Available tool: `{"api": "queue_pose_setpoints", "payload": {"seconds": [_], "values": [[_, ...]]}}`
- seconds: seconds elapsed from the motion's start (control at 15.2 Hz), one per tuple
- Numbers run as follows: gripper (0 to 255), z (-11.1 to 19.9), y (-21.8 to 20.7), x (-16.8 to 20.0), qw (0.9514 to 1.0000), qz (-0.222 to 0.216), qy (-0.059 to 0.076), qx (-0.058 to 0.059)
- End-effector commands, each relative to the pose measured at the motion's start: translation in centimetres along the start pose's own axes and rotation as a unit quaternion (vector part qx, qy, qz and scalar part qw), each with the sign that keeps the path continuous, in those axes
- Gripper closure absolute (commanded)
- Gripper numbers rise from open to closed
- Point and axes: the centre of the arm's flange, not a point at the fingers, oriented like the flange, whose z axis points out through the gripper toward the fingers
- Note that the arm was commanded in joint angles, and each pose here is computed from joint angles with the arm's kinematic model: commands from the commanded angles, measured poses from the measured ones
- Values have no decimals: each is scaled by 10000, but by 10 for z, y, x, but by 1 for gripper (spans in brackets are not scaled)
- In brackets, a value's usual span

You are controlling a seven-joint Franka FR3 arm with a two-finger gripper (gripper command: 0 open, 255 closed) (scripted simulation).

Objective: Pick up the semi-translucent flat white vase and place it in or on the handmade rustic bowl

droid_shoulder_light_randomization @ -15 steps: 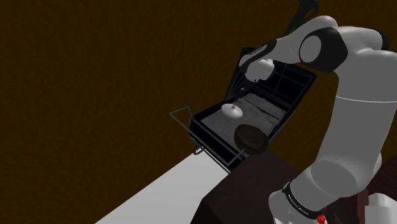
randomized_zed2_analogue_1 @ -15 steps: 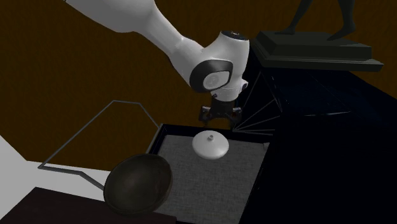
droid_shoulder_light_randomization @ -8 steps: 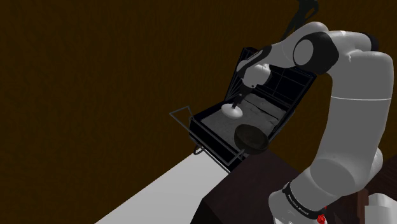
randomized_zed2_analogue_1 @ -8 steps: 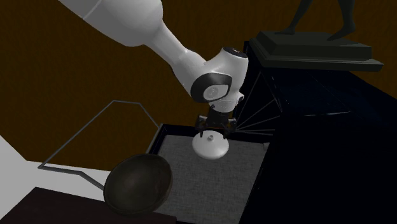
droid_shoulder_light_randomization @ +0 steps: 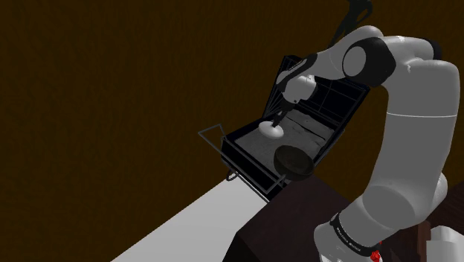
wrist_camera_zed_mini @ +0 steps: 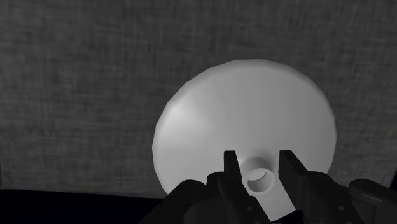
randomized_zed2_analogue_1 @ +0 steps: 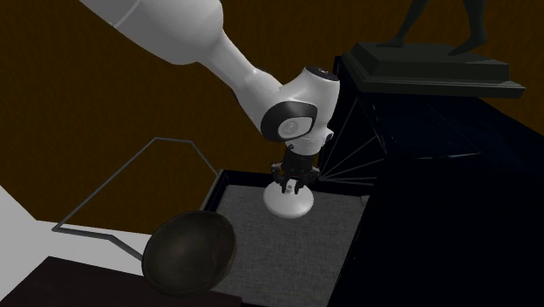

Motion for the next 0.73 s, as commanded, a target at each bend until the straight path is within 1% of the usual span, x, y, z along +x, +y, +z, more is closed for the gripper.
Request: {"api": "queue_pose_setpoints", "payload": {"seconds": [0.0, 0.46, 0.66], "values": [[255, 0, 0, 0, 10000, 0, 0, 0], [255, 0, 0, 0, 10000, 0, 0, 0], [255, -16, -2, 1, 10000, 0, 0, 0]]}}
